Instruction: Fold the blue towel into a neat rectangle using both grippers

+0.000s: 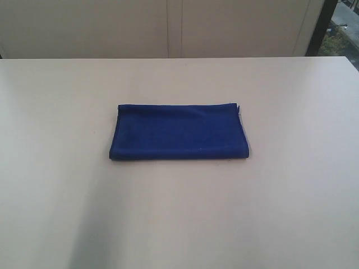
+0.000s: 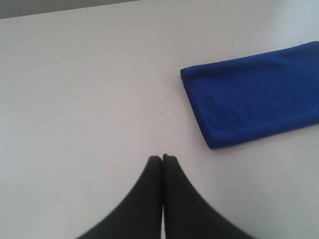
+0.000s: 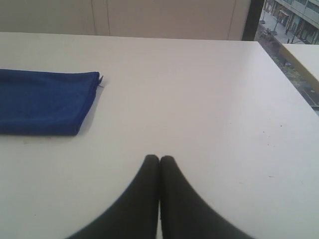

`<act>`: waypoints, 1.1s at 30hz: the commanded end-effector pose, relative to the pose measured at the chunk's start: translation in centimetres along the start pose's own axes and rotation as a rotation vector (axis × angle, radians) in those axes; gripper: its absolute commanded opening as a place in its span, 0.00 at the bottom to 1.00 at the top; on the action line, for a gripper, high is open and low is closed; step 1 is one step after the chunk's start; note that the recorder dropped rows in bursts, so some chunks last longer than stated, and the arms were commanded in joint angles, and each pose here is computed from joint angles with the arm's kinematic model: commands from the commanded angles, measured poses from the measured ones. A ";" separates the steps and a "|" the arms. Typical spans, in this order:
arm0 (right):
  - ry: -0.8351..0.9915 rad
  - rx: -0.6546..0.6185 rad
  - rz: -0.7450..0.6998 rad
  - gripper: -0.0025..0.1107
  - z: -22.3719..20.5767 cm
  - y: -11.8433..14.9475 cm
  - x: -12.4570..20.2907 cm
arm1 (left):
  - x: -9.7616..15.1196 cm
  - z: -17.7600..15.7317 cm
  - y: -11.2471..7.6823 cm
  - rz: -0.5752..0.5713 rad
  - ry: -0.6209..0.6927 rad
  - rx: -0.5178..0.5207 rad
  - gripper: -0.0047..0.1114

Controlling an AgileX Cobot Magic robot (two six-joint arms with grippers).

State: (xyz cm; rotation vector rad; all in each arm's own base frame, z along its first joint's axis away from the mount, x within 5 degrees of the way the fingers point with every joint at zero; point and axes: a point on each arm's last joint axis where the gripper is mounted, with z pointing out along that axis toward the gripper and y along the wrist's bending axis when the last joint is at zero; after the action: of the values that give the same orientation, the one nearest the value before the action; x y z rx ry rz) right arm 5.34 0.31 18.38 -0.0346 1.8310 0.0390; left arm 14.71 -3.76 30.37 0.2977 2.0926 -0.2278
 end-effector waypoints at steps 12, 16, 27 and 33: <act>0.002 0.010 0.004 0.02 0.0 -0.1 0.2 | 0.8 -0.6 0.0 0.020 -0.002 -0.008 0.04; 0.004 0.009 0.006 0.02 0.0 -0.1 0.2 | 3.2 -1.3 -0.1 0.028 -0.005 -0.016 0.04; 0.002 0.009 0.006 0.02 0.0 -0.1 0.2 | 12.8 -2.2 0.3 0.008 -0.030 -0.140 0.04; 0.002 0.009 0.006 0.02 0.0 -0.1 0.2 | 15.8 -2.1 0.2 0.100 -0.102 -0.171 0.04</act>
State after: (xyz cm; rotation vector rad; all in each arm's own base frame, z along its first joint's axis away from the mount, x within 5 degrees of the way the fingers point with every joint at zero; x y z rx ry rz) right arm 5.33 0.32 18.32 -0.0349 1.8371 0.0392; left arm 5.68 -1.15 18.94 0.2441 2.0060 -0.0358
